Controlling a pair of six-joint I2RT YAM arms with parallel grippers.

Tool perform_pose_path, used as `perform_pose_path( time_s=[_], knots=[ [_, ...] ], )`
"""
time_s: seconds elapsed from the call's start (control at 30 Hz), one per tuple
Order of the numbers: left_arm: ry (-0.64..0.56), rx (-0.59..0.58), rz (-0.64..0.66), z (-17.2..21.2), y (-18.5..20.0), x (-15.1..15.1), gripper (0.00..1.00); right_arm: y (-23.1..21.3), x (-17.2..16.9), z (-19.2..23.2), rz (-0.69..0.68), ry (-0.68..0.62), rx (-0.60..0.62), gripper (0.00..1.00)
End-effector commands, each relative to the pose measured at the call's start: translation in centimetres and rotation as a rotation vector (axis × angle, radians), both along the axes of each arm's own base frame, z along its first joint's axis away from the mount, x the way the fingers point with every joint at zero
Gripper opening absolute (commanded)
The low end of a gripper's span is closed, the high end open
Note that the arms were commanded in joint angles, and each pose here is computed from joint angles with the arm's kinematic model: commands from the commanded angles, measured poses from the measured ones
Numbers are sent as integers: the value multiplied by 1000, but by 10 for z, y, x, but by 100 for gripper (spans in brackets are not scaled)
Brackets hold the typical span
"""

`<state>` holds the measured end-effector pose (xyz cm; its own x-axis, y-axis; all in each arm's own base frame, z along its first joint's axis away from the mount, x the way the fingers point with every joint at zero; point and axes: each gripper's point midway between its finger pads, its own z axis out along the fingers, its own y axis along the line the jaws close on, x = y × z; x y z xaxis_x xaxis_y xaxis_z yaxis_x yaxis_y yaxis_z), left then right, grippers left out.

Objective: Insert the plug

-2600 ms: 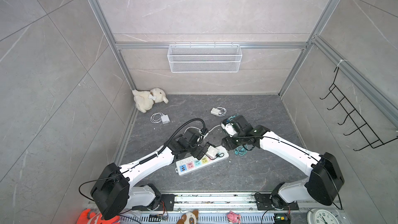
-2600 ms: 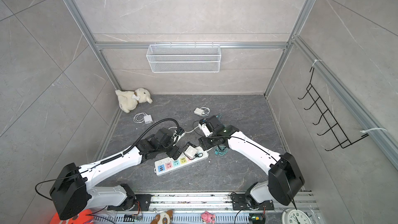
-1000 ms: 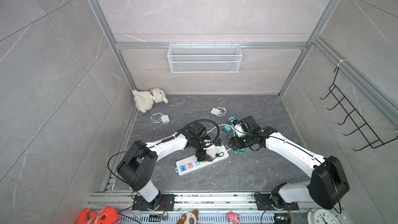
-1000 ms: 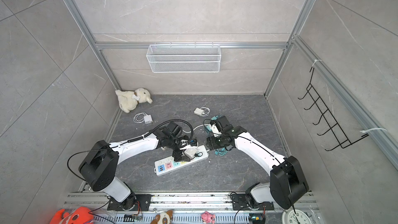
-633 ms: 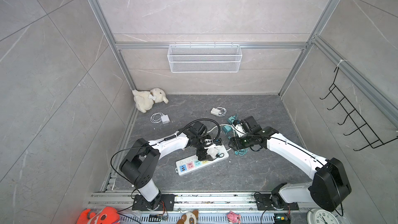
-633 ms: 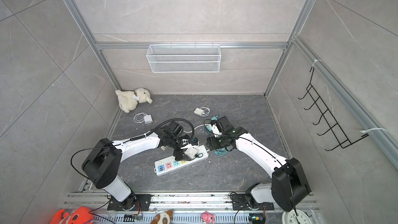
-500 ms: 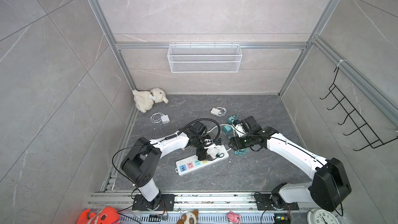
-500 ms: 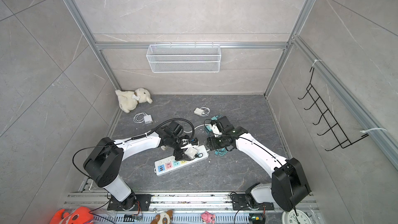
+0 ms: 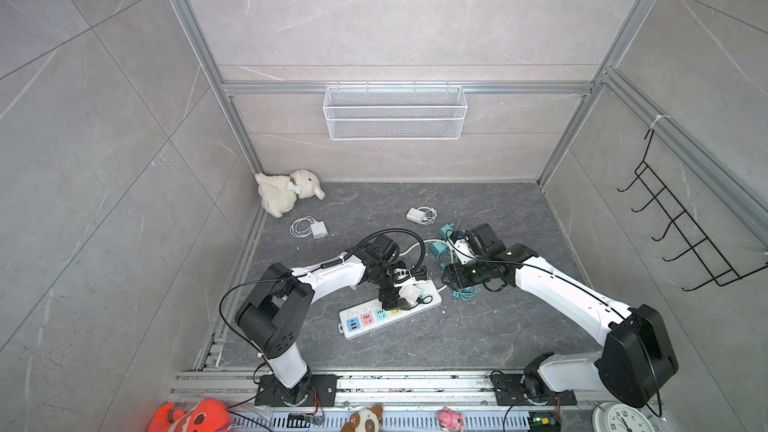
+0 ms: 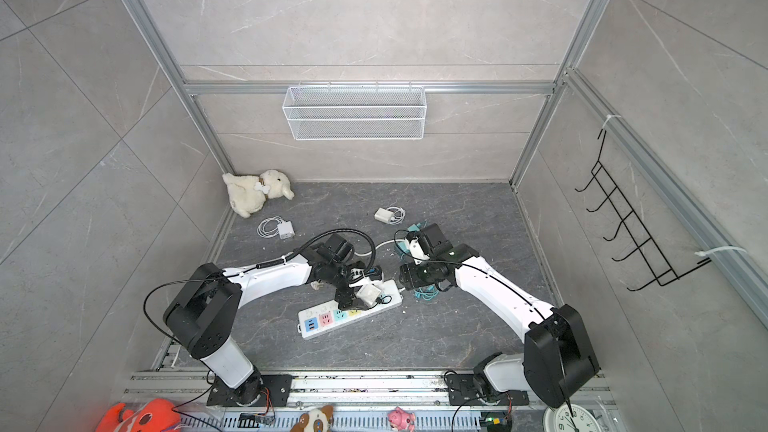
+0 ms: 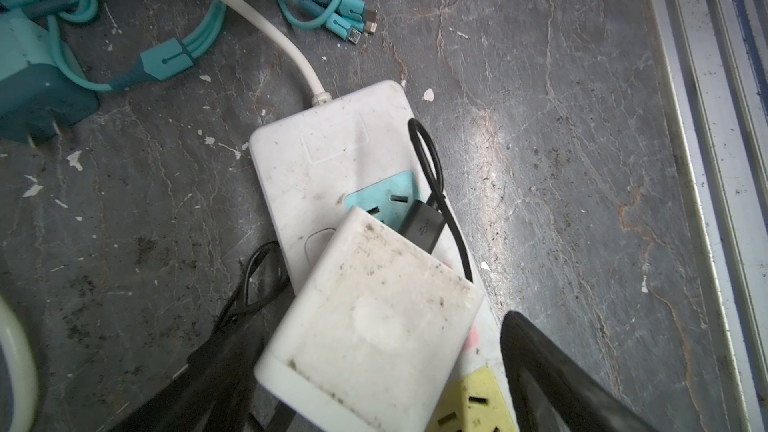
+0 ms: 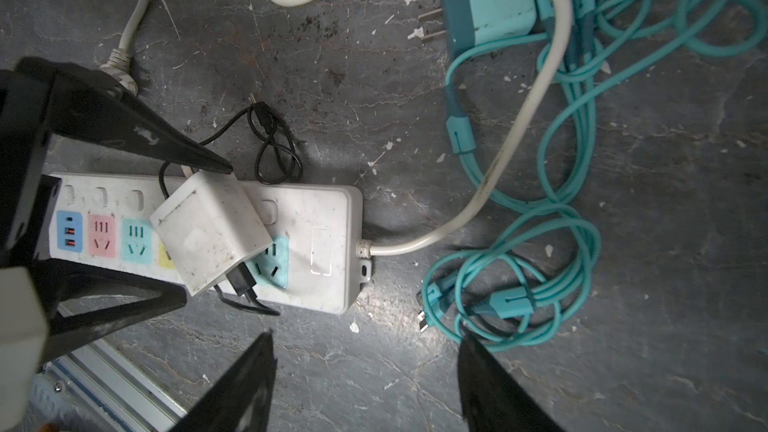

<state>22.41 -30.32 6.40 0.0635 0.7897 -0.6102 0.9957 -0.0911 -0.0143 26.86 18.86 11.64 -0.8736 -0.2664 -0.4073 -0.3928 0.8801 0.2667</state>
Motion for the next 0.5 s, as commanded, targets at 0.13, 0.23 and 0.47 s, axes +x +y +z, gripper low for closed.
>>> perform_pose_path(
  time_s=[0.13,0.23,0.47],
  knots=[
    [5,-23,9,6,1,-3,87,-1,1,5,0,-16,10,70],
    [-12,-31,18,8,1,-1,86,-1,1,5,2,-16,10,70],
    [-12,-32,38,9,0,0,81,0,3,6,-1,-19,13,70]
  ],
)
